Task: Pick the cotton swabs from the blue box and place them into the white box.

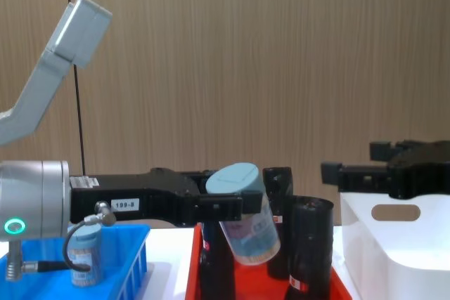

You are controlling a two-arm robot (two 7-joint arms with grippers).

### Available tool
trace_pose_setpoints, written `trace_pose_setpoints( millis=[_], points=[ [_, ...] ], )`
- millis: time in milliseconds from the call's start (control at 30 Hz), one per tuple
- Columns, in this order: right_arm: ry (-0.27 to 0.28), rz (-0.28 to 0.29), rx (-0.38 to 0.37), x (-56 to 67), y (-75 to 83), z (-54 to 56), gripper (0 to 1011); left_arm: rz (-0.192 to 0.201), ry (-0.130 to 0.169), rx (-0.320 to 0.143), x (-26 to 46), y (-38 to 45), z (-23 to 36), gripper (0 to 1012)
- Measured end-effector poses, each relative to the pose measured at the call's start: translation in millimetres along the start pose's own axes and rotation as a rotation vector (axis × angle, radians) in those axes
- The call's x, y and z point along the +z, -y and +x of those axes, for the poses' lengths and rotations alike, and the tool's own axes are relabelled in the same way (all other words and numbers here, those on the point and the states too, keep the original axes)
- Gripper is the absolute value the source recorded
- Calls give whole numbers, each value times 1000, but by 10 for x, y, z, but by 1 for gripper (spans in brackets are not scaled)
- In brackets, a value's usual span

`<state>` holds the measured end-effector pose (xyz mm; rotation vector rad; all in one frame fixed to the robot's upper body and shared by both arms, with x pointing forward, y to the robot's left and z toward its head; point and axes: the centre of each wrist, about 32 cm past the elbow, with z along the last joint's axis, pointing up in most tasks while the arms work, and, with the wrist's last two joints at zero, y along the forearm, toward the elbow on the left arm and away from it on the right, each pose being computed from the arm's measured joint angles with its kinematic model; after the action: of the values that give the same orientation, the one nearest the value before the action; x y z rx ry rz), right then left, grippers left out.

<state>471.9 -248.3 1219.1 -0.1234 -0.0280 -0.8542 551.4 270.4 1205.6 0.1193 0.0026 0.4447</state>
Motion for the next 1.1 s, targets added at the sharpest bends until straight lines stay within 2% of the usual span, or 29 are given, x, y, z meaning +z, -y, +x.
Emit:
trace_pose_setpoints(
  millis=[400,1100],
  points=[
    [5,-66,122,-6,-64,102,1002,0,0,0,0,0,0,668],
    [-4,-119,244,-113,-238,157,1002,0,0,0,0,0,0,669]
  ],
)
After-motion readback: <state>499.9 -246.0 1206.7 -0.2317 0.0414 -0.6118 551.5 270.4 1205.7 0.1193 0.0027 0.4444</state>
